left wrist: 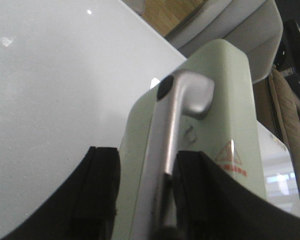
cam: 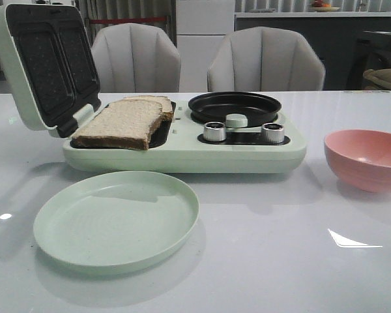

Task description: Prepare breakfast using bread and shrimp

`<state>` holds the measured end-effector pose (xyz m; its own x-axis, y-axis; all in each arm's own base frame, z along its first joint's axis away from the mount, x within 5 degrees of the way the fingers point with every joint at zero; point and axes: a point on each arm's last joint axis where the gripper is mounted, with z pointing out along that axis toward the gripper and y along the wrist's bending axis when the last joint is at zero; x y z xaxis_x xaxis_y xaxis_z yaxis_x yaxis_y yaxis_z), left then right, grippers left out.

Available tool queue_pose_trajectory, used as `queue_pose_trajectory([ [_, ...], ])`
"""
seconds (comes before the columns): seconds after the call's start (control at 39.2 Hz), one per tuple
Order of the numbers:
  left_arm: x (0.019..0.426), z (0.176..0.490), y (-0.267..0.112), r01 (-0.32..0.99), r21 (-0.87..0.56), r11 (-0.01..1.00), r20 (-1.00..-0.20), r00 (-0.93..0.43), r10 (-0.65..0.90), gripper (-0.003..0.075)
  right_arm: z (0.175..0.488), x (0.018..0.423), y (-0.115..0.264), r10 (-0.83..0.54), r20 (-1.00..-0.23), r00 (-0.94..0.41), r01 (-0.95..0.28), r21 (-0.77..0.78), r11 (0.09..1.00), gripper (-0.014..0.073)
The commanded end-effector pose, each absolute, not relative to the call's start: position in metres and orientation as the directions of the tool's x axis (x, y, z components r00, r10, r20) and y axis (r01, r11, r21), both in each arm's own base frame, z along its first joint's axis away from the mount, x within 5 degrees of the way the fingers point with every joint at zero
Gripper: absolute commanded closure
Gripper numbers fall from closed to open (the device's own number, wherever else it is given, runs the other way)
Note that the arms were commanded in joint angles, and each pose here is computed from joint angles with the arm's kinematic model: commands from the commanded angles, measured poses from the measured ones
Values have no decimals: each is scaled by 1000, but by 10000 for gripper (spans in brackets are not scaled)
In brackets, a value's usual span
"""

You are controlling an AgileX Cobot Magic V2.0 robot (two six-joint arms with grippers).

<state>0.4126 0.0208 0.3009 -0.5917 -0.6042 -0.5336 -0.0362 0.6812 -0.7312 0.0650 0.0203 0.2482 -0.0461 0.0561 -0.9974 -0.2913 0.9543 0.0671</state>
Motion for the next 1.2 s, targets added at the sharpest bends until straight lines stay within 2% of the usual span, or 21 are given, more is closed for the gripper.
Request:
queue_pose_trajectory([
  [0.0, 411, 323, 12, 63, -782, 620, -533, -583, -613, 409, 264, 65, 19, 78, -995, 55, -281, 60, 958, -6],
  [0.1, 415, 316, 6, 125, -810, 573, -515, -620, -592, 409, 264, 65, 19, 78, -995, 55, -281, 60, 958, -6],
  [0.2, 418, 310, 3, 134, -817, 561, -505, -635, -584, 427, 264, 65, 19, 78, -995, 55, -281, 60, 958, -6],
  [0.31, 419, 309, -3, 145, -817, 558, -507, -641, -576, 514, 264, 65, 19, 78, -995, 55, -281, 60, 958, -6],
  [0.43, 418, 314, -18, 223, -820, 527, -529, -648, -548, 609, 264, 65, 19, 78, -995, 55, -281, 60, 958, -6],
  [0.66, 413, 323, -62, 362, -787, 500, -591, -677, -439, 605, 264, 65, 19, 78, -995, 55, -281, 60, 958, -6],
  [0.84, 404, 322, -106, 464, -719, 517, -658, -692, -295, 605, 264, 65, 19, 78, -995, 55, -281, 60, 958, -6],
  [0.99, 394, 304, -140, 538, -617, 575, -702, -706, -92, 594, 264, 65, 19, 78, -995, 55, -281, 60, 958, -6],
  [1.17, 392, 275, -166, 555, -588, 588, -667, -744, 35, 594, 264, 65, 19, 78, -995, 55, -282, 60, 957, -6],
])
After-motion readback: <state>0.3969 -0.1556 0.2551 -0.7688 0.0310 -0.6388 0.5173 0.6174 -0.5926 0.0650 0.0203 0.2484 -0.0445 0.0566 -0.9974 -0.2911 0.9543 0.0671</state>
